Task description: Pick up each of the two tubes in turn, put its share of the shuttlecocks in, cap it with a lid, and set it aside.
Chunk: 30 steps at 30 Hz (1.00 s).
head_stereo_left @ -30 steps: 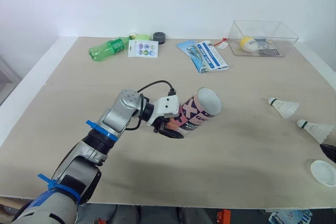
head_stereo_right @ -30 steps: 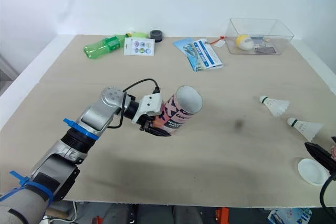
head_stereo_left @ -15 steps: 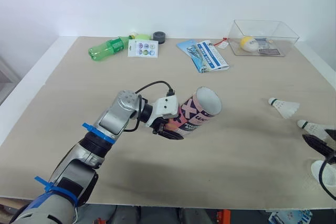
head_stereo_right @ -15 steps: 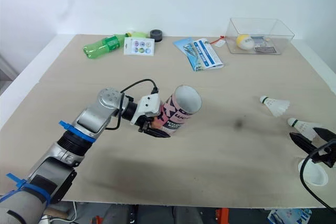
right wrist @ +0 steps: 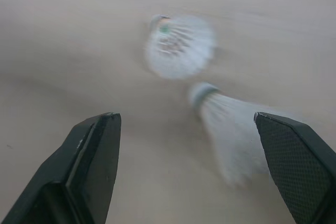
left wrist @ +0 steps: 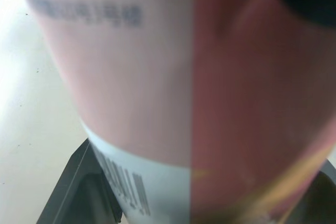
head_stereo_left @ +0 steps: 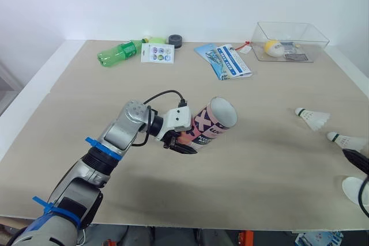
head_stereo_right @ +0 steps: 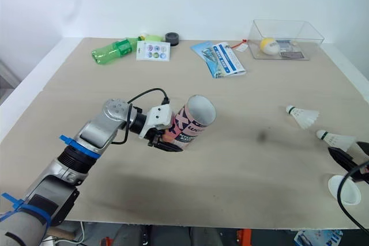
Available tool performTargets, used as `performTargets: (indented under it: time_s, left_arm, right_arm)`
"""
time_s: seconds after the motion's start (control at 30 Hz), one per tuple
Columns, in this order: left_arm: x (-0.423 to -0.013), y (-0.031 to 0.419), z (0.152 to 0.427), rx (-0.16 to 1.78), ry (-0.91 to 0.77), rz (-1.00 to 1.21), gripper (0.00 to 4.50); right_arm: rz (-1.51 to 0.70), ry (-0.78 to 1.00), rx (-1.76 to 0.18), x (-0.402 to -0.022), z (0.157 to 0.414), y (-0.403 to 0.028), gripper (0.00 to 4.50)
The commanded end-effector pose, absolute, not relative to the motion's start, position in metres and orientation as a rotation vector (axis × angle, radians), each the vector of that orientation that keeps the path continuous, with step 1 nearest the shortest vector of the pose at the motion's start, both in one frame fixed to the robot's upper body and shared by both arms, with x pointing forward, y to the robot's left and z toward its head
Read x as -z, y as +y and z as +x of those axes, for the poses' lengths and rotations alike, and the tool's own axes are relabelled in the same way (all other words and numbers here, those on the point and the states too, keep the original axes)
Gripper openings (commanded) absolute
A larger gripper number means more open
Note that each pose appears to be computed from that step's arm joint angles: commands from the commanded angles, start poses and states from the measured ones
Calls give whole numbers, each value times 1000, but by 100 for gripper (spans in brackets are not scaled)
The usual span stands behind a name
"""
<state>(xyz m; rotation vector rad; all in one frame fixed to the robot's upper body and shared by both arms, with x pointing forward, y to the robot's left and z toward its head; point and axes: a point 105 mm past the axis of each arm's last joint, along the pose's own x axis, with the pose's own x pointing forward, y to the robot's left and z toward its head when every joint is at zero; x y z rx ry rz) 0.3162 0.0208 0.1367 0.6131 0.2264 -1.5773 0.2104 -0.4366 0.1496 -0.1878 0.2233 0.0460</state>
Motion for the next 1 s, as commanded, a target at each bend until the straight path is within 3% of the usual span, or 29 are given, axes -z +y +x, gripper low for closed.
performTargets:
  time_s: [0.03,0.43,0.97,1.0]
  left_arm:
    - [-148,15,314,1592,173,625,278]
    - [-148,20,311,1579,182,623,278]
    - [-148,22,313,1567,190,632,278]
    - [-148,21,313,1567,190,633,278]
  right_arm:
    - [-195,141,12,-169,207,-445,436]
    - [-96,193,-35,-142,242,-439,436]
    - [-58,189,-72,-133,265,-428,436]
    - [-65,188,-65,-133,266,-429,381]
